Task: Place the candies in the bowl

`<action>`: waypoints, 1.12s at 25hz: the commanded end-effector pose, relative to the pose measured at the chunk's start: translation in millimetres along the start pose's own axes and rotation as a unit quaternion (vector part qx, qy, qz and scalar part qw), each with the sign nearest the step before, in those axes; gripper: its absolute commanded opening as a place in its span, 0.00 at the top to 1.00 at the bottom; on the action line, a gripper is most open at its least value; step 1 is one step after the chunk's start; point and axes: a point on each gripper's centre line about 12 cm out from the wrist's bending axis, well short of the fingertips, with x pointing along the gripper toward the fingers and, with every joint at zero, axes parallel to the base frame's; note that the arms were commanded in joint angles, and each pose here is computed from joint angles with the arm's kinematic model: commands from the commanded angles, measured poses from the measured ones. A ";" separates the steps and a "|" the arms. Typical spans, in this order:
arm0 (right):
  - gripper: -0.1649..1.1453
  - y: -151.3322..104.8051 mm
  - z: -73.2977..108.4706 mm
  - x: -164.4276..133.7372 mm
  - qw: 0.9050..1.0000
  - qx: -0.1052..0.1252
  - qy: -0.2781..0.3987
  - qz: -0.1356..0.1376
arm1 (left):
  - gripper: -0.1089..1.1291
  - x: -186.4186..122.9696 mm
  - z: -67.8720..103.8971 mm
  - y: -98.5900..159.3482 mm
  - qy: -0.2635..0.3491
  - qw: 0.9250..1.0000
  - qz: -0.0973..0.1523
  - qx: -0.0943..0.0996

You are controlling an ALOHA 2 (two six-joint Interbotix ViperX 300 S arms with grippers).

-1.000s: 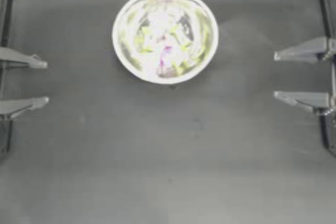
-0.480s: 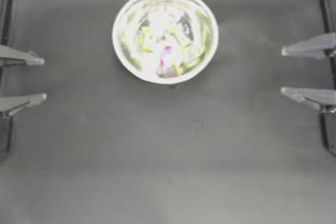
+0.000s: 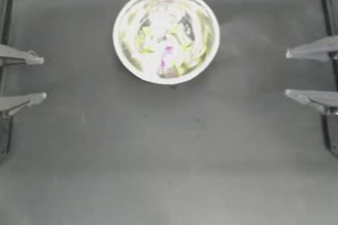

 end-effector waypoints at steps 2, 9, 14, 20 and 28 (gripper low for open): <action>0.13 0.1 3.5 -1.2 1.000 0.006 -0.009 0.001 | 0.14 -2.0 4.2 0.4 -0.011 1.000 0.001 -0.007; 0.13 -1.3 2.8 -1.8 1.000 0.005 -0.009 -0.003 | 0.14 -7.9 1.4 0.0 -0.019 1.000 0.001 -0.017; 0.13 -1.3 3.1 -3.7 1.000 0.006 -0.012 -0.004 | 0.14 -13.7 0.4 -0.3 -0.029 0.999 0.001 -0.026; 0.13 -1.4 2.9 -6.4 1.000 0.006 -0.015 -0.005 | 0.14 -14.4 -2.4 -0.4 -0.028 0.999 0.001 -0.028; 0.13 -1.1 2.6 -11.0 1.000 0.013 -0.023 -0.004 | 0.14 -18.5 0.0 -0.5 -0.040 0.999 0.000 -0.032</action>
